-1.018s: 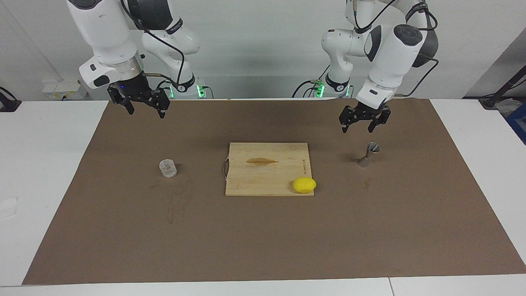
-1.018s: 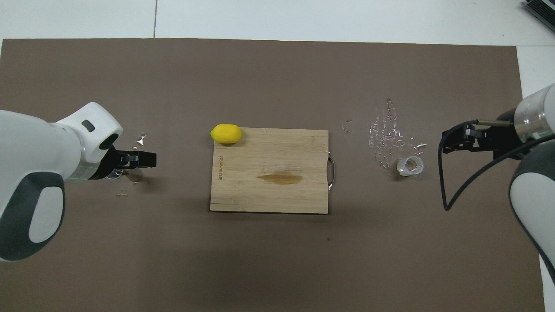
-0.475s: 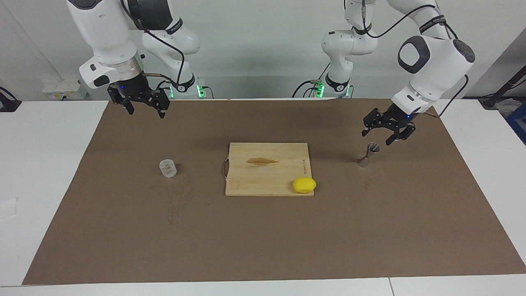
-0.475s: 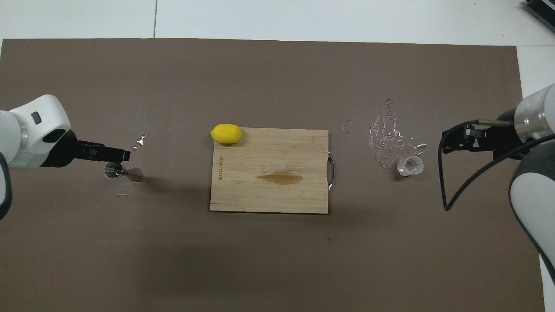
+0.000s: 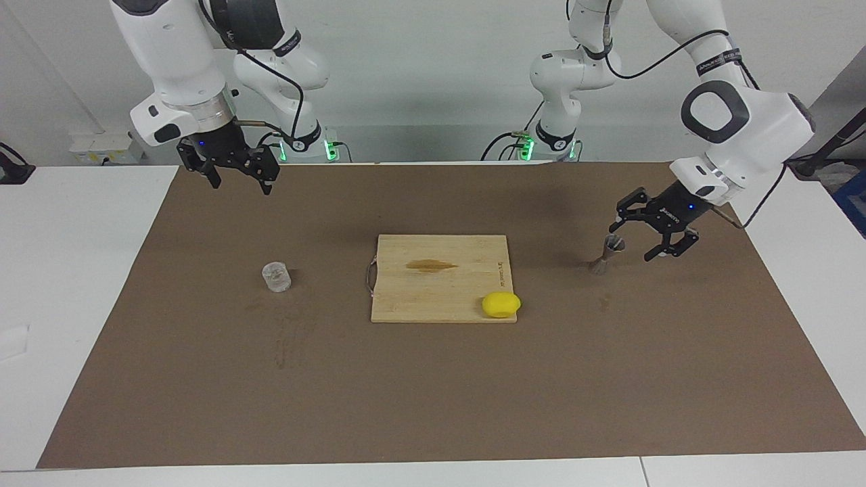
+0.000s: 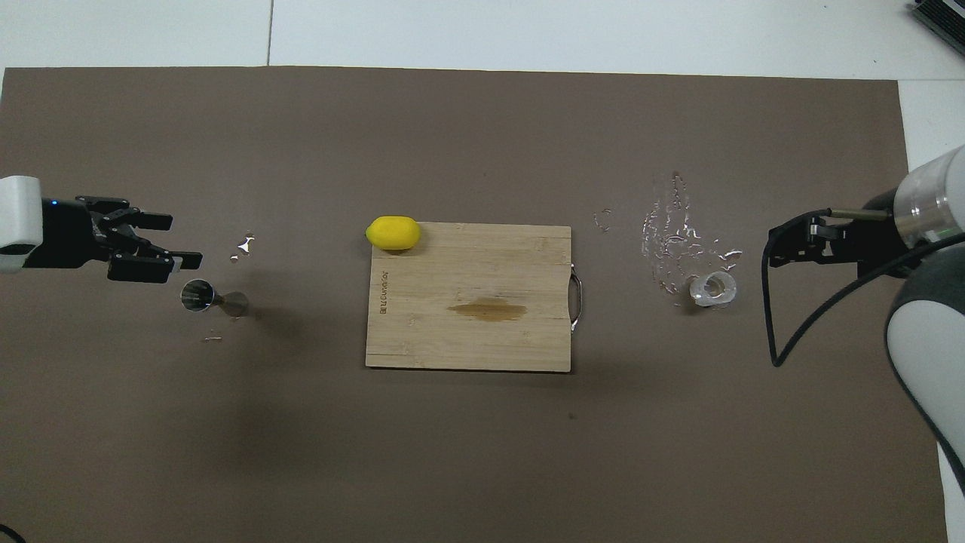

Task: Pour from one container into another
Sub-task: 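Lower the left gripper around the metal cup and close it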

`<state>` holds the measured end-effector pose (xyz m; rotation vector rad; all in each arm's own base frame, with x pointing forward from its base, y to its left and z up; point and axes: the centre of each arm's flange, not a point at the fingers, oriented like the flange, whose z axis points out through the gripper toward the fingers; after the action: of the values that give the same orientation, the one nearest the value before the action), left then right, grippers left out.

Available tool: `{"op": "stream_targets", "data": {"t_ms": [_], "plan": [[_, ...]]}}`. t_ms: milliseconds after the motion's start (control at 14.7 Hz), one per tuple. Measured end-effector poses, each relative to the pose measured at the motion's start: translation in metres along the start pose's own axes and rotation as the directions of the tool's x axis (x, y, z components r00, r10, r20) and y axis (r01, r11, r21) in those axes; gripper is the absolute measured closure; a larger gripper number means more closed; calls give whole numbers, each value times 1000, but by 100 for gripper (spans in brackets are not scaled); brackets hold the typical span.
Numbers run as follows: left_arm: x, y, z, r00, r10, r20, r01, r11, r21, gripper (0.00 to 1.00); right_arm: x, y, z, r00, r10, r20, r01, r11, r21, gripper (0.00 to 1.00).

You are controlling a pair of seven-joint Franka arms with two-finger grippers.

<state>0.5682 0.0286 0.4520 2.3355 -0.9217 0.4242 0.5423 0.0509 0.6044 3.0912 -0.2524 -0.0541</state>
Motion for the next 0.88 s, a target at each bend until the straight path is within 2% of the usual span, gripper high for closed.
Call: {"op": "stream_targets", "data": {"t_ms": [204, 475, 611, 882], "plan": [[-18, -19, 15, 984, 117, -136, -135, 982, -129, 0, 0, 0, 0, 1000, 0, 0, 0, 1000, 0, 0], [-58, -49, 34, 920, 240, -311, -317, 920, -230, 0, 0, 0, 0, 1000, 0, 0, 0, 1000, 0, 0], [-81, -60, 38, 879, 276, -390, -387, 889, -243, 0, 0, 0, 0, 1000, 0, 0, 0, 1000, 0, 0], [-121, -77, 43, 802, 347, -486, -486, 852, -194, 0, 0, 0, 0, 1000, 0, 0, 0, 1000, 0, 0]]}}
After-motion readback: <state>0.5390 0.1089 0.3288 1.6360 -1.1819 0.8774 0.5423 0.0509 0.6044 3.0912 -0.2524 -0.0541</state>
